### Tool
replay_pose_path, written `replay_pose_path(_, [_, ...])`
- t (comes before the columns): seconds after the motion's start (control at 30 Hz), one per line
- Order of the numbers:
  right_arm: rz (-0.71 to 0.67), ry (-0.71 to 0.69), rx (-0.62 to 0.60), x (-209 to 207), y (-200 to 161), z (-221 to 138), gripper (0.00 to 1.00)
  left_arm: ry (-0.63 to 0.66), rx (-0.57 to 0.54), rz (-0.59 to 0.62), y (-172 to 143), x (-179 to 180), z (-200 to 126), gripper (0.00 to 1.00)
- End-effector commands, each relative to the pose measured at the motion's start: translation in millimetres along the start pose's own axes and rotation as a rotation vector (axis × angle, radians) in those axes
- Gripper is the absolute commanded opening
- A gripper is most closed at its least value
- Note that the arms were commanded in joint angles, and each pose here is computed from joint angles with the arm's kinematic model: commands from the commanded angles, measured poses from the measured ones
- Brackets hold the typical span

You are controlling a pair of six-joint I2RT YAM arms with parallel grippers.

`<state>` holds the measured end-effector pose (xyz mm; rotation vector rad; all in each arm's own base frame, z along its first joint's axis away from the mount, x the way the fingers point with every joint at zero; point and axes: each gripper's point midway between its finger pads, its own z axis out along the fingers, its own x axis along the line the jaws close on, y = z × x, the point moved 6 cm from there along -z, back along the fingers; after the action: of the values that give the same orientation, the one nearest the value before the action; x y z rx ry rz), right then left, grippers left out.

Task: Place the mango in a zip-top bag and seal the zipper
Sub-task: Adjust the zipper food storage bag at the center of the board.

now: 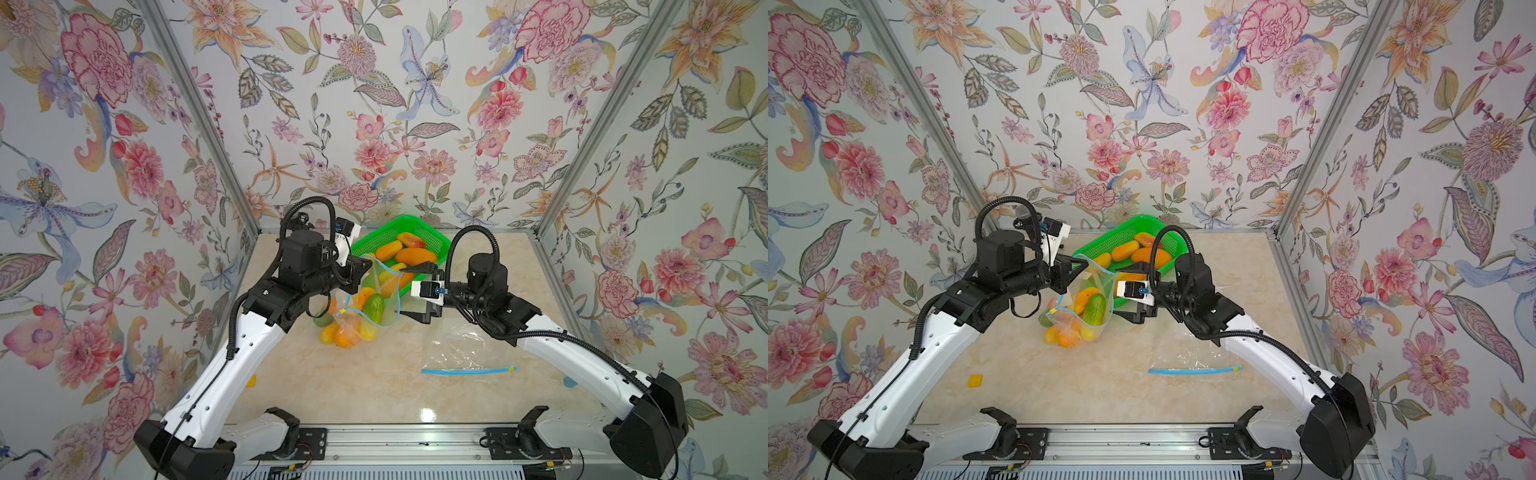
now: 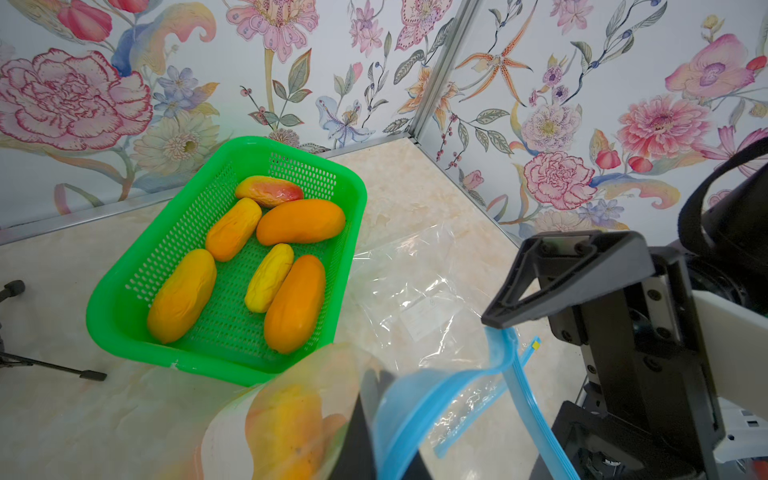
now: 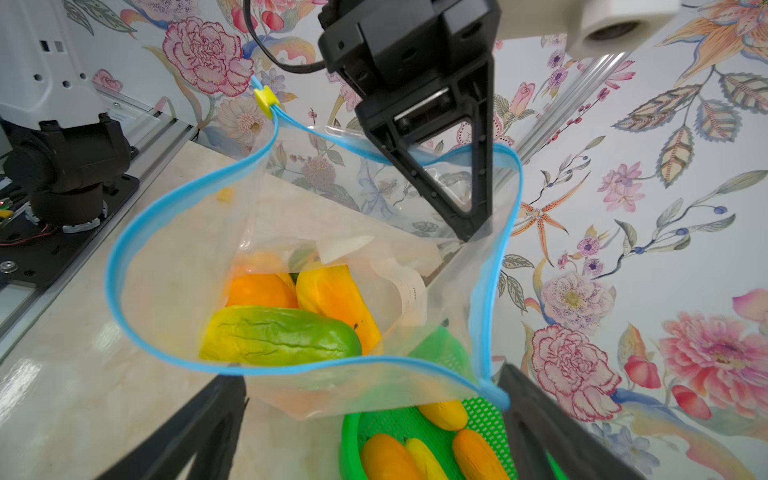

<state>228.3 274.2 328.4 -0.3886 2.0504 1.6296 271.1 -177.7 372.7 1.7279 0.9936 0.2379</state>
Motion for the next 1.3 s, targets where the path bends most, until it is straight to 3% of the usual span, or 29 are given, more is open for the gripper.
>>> replay_pose_path(0.0, [-0.035,0.021,-0.022,9.4,2.8,-8.7,0.88,-0.093,-0.007,0.051,3.7,-9.9,16.0,0.00])
replay_pose_path(0.17, [0.010,-0.021,-0.023,10.1,-9.2,-11.9,0.83,-0.147,0.029,0.071,-5.2,-17.8,27.4,0.00])
replay_pose_path(0.27, [0.041,-0.057,-0.022,0.1,-15.9,-16.5,0.66,-0.206,0.028,0.096,-11.2,-24.8,25.1,0.01])
replay_pose_path(0.43, [0.111,-0.045,-0.048,-1.3,-16.1,-18.3,0.39,-0.196,0.064,0.074,-20.5,-17.6,40.1,0.05])
replay_pose_path(0.53, [0.150,-0.030,-0.052,2.2,-19.2,-17.9,0.28,-0.193,0.083,0.058,-20.5,-12.7,53.9,0.06])
replay_pose_path(0.63, [0.196,-0.054,-0.018,1.0,-29.3,-18.1,0.14,-0.188,0.077,0.060,-12.3,-10.5,62.8,0.15])
replay_pose_path(0.7, [0.248,-0.100,0.009,-6.8,-36.7,-20.9,0.05,-0.187,0.062,0.065,-3.4,-9.4,66.4,0.29])
replay_pose_path(0.73, [0.282,-0.125,0.025,-12.5,-41.4,-23.5,0.00,-0.186,0.048,0.068,3.2,-8.5,67.4,0.31])
replay_pose_path(0.77, [0.316,-0.147,0.037,-17.1,-46.2,-26.9,0.00,-0.191,0.037,0.070,8.8,-7.2,68.6,0.39])
replay_pose_path(0.83, [0.368,-0.204,0.059,-26.4,-55.2,-34.0,0.00,-0.191,0.006,0.059,21.6,-1.1,67.8,0.66])
replay_pose_path(1.0, [0.438,-0.259,0.082,-34.3,-72.4,-48.7,0.00,-0.192,-0.131,0.026,50.0,28.8,49.1,0.98])
replay_pose_path(1.13, [0.505,-0.314,0.099,-43.2,-85.3,-64.6,0.00,-0.171,-0.232,0.107,52.0,41.5,21.0,0.99])
replay_pose_path(1.27, [0.590,-0.376,0.128,-54.7,-97.6,-77.2,0.00,-0.208,-0.319,0.266,24.9,24.2,-3.1,0.99])
